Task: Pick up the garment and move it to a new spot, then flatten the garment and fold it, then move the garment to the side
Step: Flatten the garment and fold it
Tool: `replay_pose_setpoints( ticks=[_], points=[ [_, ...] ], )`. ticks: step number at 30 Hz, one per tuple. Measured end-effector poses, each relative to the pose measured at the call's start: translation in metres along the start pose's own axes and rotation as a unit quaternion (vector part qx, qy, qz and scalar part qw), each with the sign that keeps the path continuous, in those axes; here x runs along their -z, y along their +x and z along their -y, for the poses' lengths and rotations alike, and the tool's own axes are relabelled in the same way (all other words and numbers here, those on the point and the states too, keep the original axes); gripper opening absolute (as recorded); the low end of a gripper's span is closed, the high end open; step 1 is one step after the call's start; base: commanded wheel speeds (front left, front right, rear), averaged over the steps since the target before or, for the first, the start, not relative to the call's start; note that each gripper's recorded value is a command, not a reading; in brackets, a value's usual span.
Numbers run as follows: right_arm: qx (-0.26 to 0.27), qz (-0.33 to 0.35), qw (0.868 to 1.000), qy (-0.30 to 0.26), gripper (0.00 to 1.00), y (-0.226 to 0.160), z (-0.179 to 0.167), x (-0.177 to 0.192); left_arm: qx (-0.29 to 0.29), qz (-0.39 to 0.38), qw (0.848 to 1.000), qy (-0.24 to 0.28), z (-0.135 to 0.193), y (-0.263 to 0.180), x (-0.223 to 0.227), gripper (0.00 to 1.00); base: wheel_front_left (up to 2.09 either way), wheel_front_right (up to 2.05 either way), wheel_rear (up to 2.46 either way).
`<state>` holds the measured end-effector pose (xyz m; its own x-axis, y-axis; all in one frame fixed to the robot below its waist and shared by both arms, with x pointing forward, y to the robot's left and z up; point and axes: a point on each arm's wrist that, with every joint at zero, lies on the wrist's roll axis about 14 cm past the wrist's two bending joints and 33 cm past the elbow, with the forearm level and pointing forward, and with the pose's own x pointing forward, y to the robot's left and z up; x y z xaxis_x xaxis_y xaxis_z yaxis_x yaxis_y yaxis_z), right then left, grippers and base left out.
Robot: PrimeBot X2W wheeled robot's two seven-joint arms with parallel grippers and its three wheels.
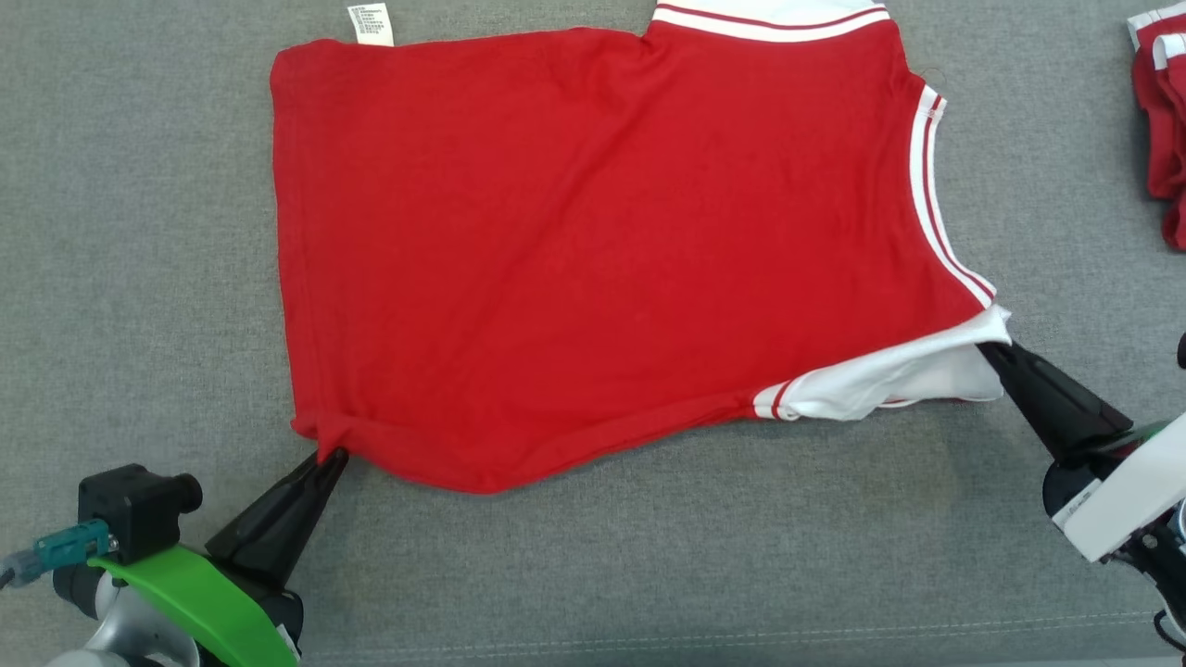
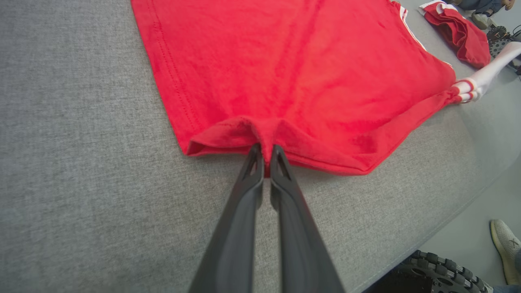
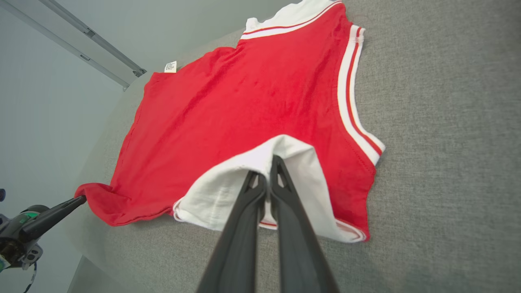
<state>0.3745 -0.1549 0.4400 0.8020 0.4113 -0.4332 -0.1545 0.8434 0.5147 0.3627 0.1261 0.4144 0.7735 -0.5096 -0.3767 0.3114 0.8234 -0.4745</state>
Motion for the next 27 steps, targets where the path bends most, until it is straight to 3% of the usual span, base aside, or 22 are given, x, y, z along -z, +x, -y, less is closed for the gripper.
replay_pose_setpoints(
  ticks=[7, 27],
  points=[
    [0.0, 0.016, 0.999, -0.033, 0.0, 0.019, 0.006, -0.032, 0.009, -0.008, 1.0, 0.004, -0.002, 0.008, -0.016, 0.0, 0.0, 0.0, 0.0],
    [-0.003, -0.004, 0.999, -0.049, 0.0, 0.07, 0.015, -0.056, 0.006, -0.005, 1.0, 0.006, -0.017, 0.029, -0.066, 0.0, 0.0, 0.0, 0.0]
  ],
)
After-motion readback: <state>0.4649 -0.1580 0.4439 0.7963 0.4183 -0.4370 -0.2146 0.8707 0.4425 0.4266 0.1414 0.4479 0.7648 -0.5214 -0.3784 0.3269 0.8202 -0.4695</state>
